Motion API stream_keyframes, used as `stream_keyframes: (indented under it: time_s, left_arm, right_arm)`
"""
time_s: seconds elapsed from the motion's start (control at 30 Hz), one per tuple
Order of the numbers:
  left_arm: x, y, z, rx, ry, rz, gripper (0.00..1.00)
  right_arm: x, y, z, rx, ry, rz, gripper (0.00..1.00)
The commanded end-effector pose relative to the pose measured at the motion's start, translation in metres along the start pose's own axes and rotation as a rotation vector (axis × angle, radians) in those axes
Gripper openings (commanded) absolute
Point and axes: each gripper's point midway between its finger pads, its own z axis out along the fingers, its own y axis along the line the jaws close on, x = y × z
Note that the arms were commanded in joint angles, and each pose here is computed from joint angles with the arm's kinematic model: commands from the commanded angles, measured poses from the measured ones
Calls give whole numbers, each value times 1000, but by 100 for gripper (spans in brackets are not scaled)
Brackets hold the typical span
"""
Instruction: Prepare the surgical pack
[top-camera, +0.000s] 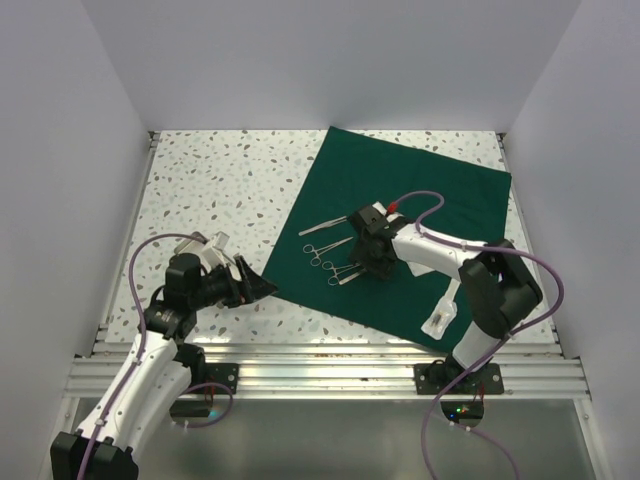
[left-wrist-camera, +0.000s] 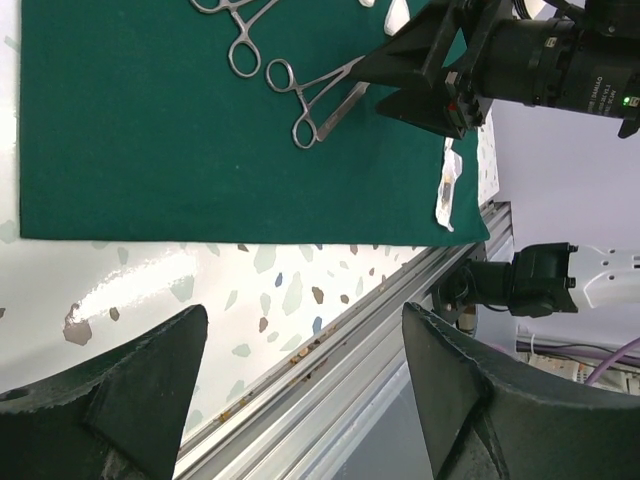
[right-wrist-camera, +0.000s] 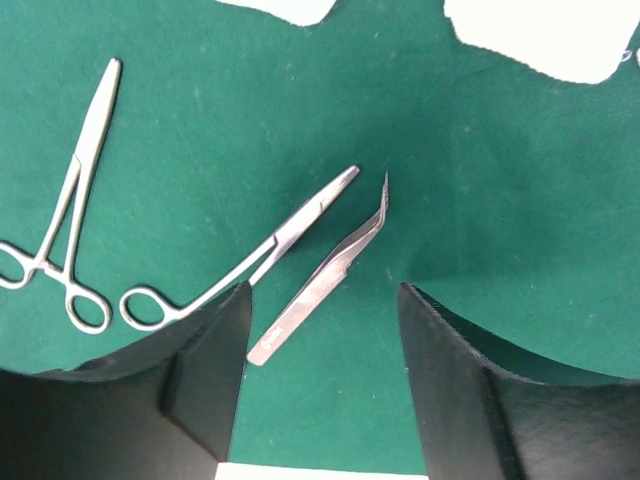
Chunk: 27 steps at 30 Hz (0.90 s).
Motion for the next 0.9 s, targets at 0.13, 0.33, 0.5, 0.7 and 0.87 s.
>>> stream_keyframes:
  time_s: [0.13, 0.33, 0.5, 0.7, 0.87]
  left_arm:
    - [-15, -22, -4, 73, -31, 96, 82]
    - [-13, -25, -4, 91, -20, 110, 81]
    - [-12, -28, -4, 108, -7, 117, 78]
    - [-16, -32, -4, 116, -3, 138, 75]
    - [-25, -40, -3, 143, -17, 167, 77]
  right_arm:
    - [-14, 0, 3, 31, -72, 34, 59]
    - [-9, -1, 11, 43, -57, 17, 50]
    - [-10, -7, 9, 63, -67, 4, 38]
    - [-19, -18, -7, 72, -102, -48, 0]
    - [-24, -5, -31, -47, -102, -186, 0]
